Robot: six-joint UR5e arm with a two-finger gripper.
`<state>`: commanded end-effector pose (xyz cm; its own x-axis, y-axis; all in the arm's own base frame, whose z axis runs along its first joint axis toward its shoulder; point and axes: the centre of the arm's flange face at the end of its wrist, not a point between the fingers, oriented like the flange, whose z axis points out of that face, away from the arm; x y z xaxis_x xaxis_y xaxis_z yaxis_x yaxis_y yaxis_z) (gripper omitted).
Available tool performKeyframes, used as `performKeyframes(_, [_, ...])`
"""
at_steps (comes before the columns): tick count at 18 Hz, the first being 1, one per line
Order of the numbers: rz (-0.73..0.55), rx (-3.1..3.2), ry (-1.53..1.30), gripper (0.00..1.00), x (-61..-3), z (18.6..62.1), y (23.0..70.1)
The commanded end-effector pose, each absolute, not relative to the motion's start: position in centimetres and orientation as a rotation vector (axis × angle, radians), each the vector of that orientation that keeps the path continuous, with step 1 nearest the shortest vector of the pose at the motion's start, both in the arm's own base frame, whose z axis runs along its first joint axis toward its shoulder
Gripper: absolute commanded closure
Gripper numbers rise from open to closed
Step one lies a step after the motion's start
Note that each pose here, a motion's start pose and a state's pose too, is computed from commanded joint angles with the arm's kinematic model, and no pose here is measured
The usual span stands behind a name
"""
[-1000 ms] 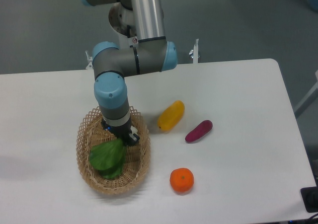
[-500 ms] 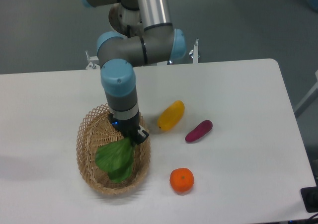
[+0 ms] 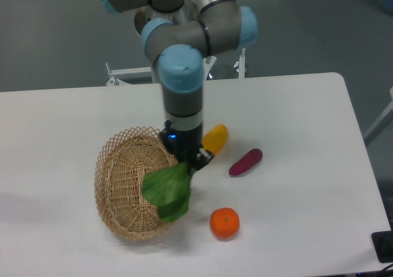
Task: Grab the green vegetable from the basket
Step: 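Lift the bok choy out of the basket and carry it away, then carry the held bok choy above the sweet potato, raising it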
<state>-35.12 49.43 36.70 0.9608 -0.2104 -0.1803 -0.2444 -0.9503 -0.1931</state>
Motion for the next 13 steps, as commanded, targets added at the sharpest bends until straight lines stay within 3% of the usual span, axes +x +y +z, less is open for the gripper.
performKeyframes(4, [0.272,-2.907,0.373,0.69,-40.7,36.4,45.9])
performKeyframes(13, [0.293,-2.913,0.418,0.69,-46.5,36.1,41.3])
